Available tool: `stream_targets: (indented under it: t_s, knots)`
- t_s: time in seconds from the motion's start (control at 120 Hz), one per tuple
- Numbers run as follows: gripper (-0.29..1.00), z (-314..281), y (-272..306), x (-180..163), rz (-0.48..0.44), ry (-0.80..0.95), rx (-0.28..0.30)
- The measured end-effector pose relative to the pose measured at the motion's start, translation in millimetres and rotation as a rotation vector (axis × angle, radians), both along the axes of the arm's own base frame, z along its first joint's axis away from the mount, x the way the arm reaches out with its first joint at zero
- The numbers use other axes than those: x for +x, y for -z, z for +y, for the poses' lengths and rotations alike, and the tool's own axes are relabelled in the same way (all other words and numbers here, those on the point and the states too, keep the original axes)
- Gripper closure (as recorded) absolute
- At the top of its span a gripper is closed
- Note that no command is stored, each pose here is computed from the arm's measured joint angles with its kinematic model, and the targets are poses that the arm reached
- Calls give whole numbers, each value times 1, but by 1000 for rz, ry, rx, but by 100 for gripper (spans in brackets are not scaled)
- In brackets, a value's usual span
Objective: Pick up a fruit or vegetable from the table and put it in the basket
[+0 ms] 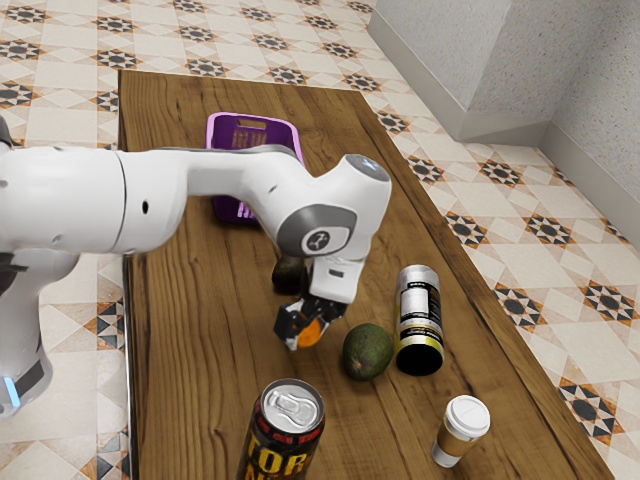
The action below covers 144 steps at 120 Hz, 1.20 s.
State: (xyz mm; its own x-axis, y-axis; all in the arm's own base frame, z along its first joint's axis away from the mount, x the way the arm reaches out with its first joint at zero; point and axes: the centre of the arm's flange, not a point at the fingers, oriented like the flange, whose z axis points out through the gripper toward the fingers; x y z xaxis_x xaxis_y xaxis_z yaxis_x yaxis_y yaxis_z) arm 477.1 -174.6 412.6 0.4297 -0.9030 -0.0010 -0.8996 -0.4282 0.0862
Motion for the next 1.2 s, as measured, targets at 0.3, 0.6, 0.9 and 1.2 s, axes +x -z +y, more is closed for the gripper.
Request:
stream_targets:
  t_s: [0.3, 0.6, 0.9, 1.2]
  knots:
    - [39, 147, -158, -3, -207, -177, -69]
    - [39, 353, -200, -60, -183, -440, -19]
    - [40, 402, -176, -90, -91, -484, -19]
    - [40, 459, -147, -123, -36, -550, -40]
